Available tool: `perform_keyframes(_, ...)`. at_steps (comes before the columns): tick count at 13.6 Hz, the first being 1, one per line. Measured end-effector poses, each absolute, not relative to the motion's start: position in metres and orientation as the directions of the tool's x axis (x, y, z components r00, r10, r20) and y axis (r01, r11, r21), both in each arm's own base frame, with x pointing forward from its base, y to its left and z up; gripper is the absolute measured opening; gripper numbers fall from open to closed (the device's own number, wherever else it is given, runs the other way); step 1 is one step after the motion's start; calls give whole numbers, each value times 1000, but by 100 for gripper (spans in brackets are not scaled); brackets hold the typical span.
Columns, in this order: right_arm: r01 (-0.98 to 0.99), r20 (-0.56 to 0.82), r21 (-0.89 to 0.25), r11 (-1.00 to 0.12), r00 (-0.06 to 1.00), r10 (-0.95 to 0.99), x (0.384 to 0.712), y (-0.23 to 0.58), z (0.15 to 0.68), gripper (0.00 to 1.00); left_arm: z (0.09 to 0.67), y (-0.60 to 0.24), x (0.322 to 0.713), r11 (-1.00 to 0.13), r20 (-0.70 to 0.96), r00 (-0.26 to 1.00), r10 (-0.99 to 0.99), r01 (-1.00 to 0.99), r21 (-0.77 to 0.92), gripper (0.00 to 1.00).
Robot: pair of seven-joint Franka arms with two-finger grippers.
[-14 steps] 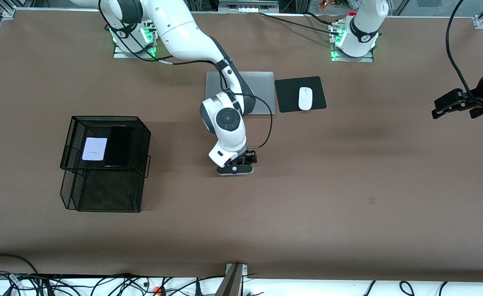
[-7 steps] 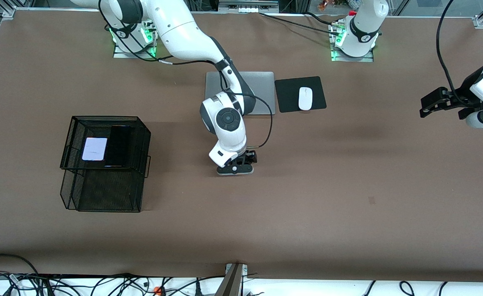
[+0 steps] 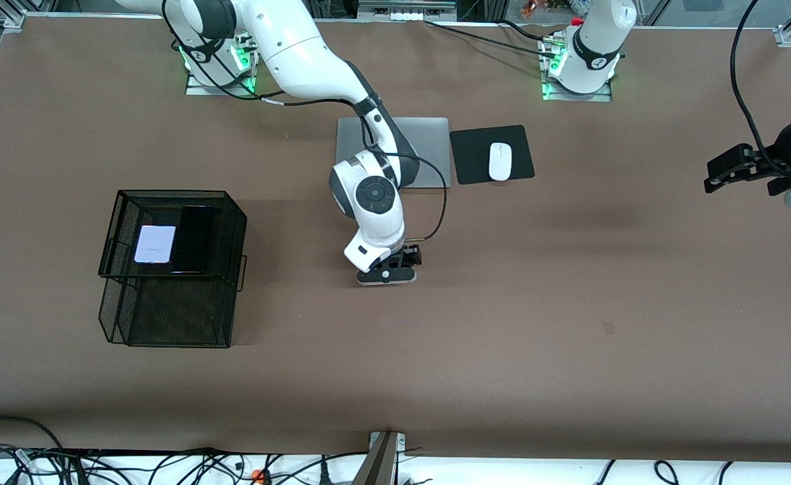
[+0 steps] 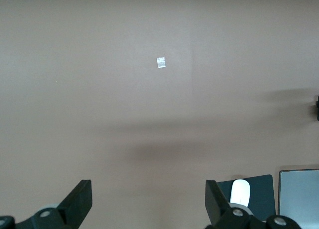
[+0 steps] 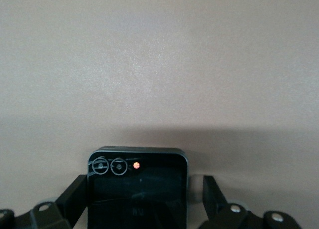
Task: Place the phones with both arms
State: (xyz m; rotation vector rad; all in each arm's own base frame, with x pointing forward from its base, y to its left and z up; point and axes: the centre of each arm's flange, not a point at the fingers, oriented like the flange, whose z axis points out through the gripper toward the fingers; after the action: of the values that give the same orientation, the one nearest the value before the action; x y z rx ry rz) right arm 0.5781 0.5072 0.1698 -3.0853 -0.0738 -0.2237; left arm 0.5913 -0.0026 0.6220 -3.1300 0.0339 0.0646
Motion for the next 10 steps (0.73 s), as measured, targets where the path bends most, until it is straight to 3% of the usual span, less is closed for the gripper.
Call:
perform_keyframes(2, 53, 148, -43, -998, 988, 47, 578, 508, 170, 96, 622, 2, 591, -1000, -41, 999, -13, -13, -10, 100)
perform_keyframes(4, 57, 155, -44, -997, 987, 49, 579, 509, 176, 80, 622, 5, 591, -1000, -41, 999, -9, -9, -11, 100)
perform_keyframes(8, 56, 156, -40, -998, 987, 49, 580, 508, 176, 80, 622, 5, 591, -1000, -41, 999, -9, -9, -11, 100)
perform_keyframes(10, 31, 167, 3, -1000, 986, 31, 596, 489, 191, 80, 623, 5, 591, -1000, -40, 999, -8, -9, -11, 100)
